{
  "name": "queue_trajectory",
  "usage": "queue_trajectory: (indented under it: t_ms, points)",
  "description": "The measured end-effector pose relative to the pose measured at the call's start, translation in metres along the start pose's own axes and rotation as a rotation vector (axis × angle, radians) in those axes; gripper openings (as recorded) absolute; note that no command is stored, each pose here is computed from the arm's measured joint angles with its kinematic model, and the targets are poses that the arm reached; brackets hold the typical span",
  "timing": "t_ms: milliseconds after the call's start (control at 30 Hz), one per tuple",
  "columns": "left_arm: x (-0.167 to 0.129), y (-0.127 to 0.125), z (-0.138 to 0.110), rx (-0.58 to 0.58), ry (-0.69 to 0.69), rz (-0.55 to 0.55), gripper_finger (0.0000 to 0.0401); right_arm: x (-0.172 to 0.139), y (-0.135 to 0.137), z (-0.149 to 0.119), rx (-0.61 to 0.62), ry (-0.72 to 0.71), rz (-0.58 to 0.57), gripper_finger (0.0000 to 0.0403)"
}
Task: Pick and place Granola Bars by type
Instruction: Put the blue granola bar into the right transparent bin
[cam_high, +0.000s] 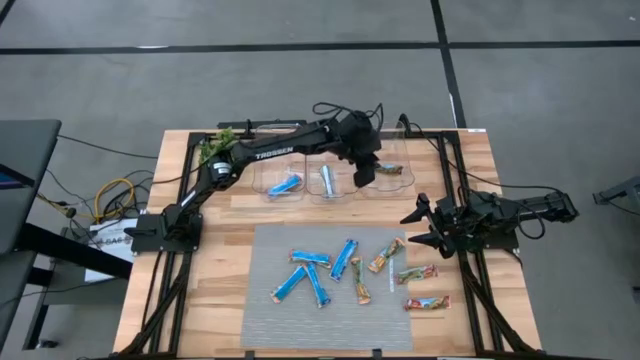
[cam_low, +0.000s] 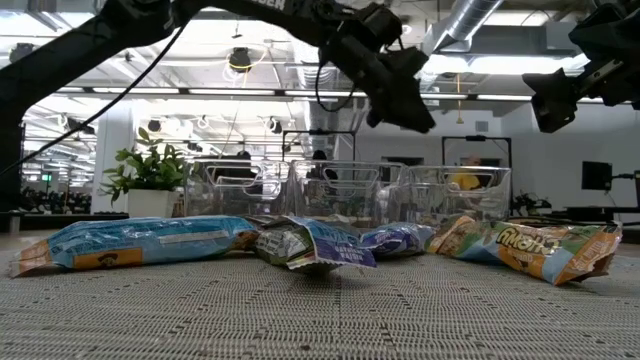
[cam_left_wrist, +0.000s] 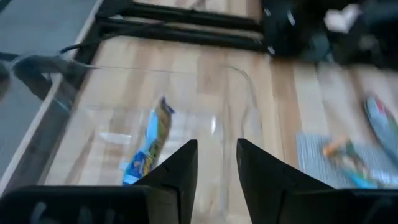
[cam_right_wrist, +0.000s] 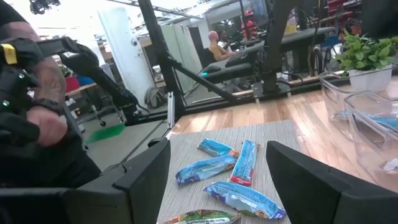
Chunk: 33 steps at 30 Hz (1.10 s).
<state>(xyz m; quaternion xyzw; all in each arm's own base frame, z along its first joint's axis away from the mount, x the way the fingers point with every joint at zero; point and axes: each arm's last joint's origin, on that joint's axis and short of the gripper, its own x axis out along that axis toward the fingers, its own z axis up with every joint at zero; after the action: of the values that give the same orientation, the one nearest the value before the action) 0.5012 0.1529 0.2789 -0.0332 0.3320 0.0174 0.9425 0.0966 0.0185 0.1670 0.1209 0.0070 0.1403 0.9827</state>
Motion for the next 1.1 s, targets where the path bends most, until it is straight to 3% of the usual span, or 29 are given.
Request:
queue_trajectory:
  t_ms: [300,700,1100]
  points:
    - [-0.019,-0.041,-0.005,0.117,0.230,-0.084,0.0102,0.000,0.000,0.000,0.000,0.000,0.000,0.0260]
    - [-0.053,-0.080,0.001,0.176,0.313,-0.076,0.0102,0.000,0.000,0.000,0.000,0.000,-0.001,0.0260]
    - [-0.066,-0.127,-0.042,0.053,0.358,-0.105,0.0102,0.000,0.000,0.000,0.000,0.000,0.000,0.0260]
